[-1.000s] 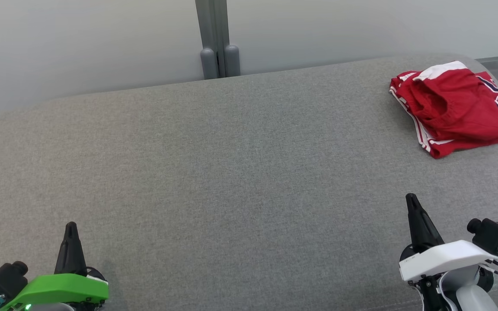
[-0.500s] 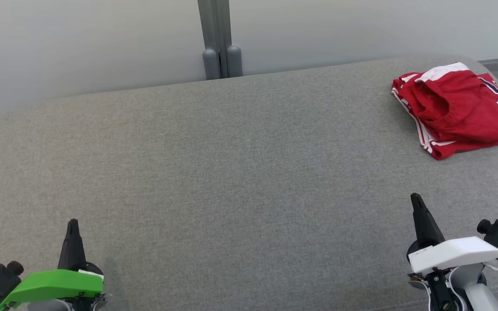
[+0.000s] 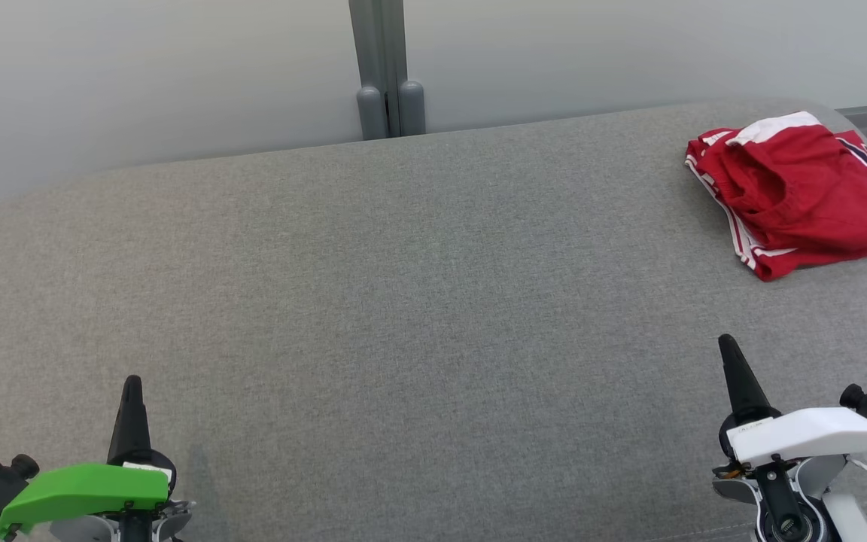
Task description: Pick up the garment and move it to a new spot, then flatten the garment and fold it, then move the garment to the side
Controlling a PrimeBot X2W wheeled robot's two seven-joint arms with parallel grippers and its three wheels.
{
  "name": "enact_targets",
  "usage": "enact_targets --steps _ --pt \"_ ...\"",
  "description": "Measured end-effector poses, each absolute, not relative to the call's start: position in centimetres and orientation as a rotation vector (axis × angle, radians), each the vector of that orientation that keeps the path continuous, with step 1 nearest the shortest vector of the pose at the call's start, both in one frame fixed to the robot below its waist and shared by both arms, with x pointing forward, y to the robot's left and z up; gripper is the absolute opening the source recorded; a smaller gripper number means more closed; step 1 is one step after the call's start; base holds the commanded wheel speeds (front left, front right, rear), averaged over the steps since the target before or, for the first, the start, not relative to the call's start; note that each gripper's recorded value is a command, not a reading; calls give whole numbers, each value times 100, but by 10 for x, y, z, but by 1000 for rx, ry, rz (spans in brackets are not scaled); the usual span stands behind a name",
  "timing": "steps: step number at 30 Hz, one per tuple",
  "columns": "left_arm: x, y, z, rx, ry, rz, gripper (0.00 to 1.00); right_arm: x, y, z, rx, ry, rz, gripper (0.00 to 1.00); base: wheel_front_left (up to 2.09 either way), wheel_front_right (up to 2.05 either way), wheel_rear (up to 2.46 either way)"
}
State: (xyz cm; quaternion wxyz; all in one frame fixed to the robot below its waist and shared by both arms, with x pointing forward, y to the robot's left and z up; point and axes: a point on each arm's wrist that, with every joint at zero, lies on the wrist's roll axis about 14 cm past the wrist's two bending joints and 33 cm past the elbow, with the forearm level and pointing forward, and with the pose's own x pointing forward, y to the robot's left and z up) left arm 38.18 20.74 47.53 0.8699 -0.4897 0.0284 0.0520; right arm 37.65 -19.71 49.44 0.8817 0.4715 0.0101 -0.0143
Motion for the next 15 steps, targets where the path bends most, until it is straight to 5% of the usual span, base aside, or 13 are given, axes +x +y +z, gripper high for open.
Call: enact_targets --steps 15 --pt "383 205 480 -1172 53 95 0 379 -199 495 1142 23 -38 0 0 0 0"
